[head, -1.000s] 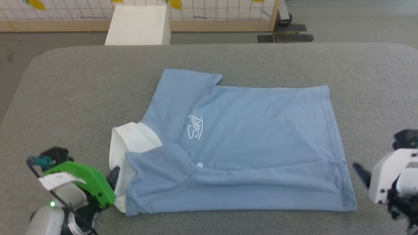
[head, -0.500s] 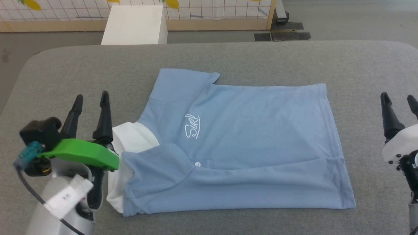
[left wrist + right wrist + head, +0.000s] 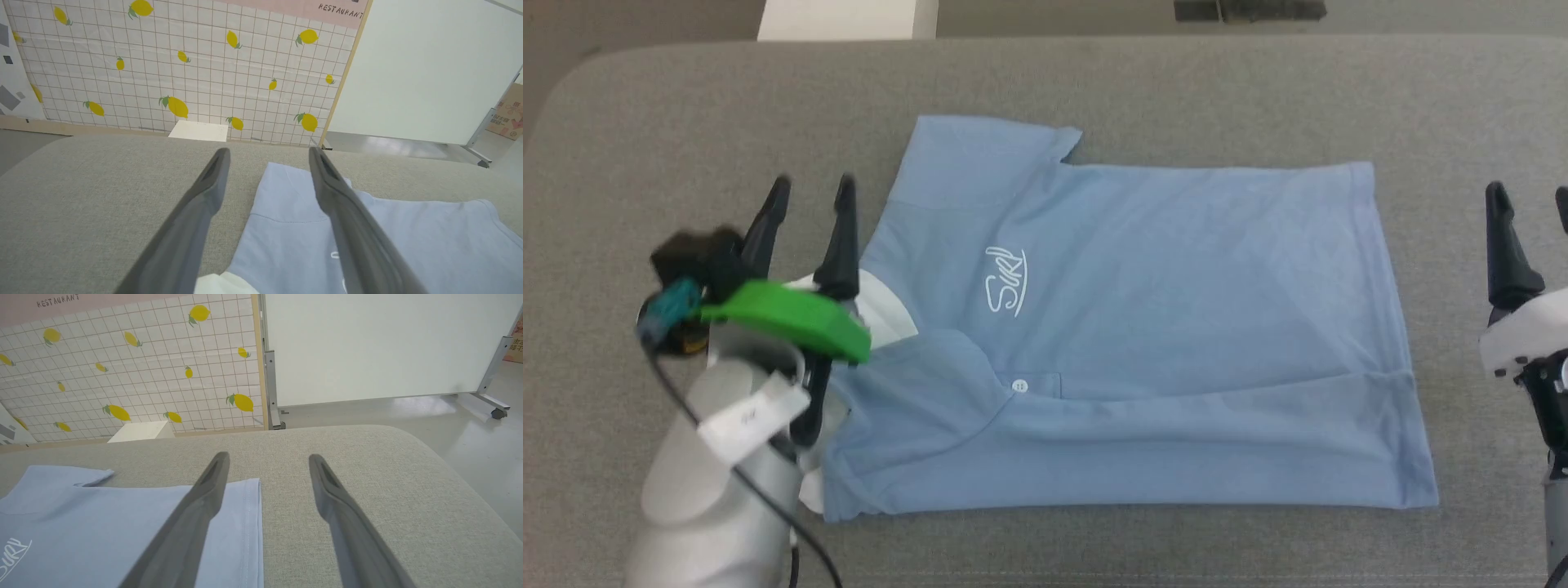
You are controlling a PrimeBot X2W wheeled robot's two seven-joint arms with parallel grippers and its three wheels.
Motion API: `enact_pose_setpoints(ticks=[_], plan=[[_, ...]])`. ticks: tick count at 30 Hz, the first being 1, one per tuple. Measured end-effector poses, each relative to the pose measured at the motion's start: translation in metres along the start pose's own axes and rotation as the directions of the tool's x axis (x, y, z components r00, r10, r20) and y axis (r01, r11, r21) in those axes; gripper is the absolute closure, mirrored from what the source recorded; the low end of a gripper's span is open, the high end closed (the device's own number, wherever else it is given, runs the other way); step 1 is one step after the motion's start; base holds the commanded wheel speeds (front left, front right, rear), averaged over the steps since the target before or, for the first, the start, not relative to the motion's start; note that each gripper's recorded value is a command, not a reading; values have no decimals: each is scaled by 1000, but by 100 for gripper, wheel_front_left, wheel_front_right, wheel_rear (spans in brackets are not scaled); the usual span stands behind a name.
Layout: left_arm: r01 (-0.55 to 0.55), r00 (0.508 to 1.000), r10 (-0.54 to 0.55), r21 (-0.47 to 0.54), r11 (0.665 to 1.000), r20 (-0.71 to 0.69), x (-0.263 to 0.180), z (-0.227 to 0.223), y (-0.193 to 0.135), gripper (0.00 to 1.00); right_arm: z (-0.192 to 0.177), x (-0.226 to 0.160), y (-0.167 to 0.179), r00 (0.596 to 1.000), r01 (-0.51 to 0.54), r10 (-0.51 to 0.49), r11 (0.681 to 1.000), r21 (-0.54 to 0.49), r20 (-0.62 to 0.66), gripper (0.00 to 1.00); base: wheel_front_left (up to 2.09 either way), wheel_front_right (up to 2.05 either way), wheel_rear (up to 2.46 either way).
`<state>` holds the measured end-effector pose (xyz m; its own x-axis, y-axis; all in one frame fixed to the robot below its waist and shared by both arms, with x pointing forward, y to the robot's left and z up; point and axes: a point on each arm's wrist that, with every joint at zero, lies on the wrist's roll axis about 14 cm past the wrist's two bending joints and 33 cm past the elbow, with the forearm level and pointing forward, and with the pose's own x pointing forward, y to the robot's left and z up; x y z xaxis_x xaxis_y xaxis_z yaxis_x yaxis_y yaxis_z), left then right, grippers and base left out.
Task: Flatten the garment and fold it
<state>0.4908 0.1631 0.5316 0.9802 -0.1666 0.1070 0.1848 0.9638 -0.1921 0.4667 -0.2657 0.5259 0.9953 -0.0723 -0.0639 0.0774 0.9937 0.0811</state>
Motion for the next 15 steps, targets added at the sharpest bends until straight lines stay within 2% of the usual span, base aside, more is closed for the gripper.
enact_pose_setpoints(ticks=[9,15], plan=[[42,990,-37,27,999,-135,84,-13,0,0,-25,31,19,998,-45,45,999,-3,-45,0,0,0,0],[41,944,-24,44,998,-329,129,-43,3,0,-49,39,15,995,-34,33,999,-2,-92,0,0,0,0]])
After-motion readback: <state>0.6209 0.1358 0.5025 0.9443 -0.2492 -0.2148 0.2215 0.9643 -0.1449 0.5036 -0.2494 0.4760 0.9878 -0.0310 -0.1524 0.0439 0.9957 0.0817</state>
